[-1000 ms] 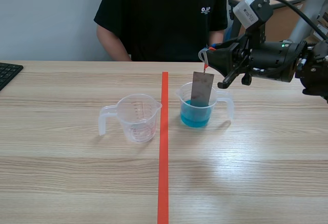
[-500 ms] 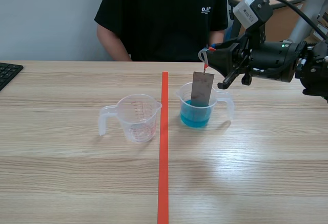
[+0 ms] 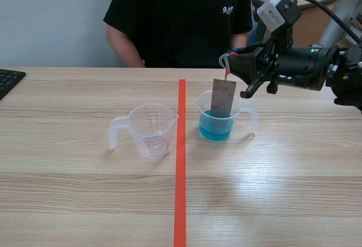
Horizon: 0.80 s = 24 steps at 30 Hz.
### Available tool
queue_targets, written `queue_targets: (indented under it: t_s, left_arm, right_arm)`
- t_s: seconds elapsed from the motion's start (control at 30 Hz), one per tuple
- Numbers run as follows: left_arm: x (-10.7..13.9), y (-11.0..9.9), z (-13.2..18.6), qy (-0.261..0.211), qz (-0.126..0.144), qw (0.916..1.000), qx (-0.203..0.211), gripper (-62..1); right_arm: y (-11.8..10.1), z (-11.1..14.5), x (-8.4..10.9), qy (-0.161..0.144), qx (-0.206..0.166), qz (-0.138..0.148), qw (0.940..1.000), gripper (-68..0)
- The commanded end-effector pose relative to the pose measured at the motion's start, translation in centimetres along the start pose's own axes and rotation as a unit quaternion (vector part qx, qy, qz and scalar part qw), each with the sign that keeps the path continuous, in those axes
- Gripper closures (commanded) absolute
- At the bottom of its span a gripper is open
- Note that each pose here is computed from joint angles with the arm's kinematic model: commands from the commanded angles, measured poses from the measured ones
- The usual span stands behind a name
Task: Do the redox reaction experiment.
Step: 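Hold the plate still in the solution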
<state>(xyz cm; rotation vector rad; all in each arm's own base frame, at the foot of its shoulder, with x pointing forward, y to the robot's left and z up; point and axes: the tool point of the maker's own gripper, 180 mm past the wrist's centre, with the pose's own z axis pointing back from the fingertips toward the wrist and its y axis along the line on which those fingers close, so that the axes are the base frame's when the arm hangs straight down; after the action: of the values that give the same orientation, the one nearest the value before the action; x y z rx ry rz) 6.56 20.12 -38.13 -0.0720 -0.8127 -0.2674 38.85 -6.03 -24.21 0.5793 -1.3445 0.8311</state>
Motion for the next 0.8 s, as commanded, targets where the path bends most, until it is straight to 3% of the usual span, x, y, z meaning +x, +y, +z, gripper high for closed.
queue_targets:
  t_s: [0.0, 0.77]
  left_arm:
    - [0.46, 0.17, -0.01, -0.008, -0.001, 1.0, 0.0, -3.1]
    - [0.46, 0.17, -0.01, -0.008, -0.001, 1.0, 0.0, -3.1]
  right_arm:
    - [-0.74, 0.05, 1.13, -0.008, -0.001, 0.013, 0.9999, -1.6]
    - [-0.82, 0.12, 1.87, -0.011, -0.001, 0.021, 0.9997, -1.6]
